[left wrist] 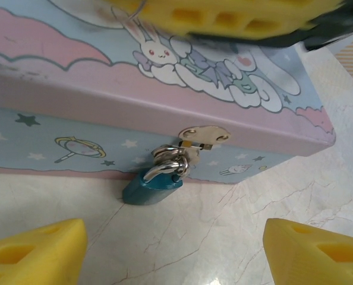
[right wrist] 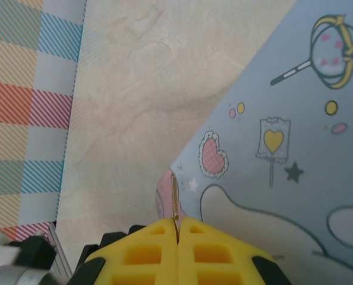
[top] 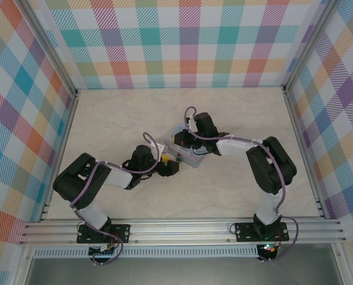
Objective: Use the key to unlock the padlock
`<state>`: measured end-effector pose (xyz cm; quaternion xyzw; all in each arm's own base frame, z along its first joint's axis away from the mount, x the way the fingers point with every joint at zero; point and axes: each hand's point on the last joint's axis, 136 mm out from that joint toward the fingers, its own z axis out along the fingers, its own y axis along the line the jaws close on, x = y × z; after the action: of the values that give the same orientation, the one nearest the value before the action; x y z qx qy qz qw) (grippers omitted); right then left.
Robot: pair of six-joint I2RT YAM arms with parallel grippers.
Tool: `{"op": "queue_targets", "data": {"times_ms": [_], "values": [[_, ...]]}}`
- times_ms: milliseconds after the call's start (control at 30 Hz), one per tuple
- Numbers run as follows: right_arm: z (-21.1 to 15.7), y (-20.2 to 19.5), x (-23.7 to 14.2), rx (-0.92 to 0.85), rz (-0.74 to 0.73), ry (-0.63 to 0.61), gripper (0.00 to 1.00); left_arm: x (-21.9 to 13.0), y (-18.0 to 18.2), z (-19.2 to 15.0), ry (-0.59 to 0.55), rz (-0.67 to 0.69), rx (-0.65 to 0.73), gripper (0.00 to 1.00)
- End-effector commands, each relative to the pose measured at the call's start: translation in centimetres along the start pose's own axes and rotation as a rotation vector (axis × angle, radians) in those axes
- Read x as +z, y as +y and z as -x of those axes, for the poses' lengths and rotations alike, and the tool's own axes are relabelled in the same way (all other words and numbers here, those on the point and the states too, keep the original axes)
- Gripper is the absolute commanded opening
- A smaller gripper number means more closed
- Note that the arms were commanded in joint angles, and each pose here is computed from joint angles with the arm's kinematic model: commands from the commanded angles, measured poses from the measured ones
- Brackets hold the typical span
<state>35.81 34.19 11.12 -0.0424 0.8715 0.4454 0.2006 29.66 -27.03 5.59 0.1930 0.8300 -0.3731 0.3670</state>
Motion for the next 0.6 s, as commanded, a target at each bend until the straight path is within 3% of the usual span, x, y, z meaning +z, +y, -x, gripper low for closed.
{"op": "queue_targets", "data": {"times_ms": [0, 267, 567], "values": [[0.2, 0.5, -2.7, -0.048, -0.039, -0.029, 0.00, 0.4, -0.1, -0.1, -0.015, -0.003, 0.033, 0.77], [-2.5, -3.7, -4.9, 0.034, -0.084, -0.029, 0.00, 1.3, -0.1, -0.6, 0.004, -0.009, 0.038, 0.77], [-4.5, -6.9, -4.7, 0.091, -0.179, 0.036, 0.00, 2.4, -0.2, -1.0, 0.023, -0.008, 0.048, 0.76]]}}
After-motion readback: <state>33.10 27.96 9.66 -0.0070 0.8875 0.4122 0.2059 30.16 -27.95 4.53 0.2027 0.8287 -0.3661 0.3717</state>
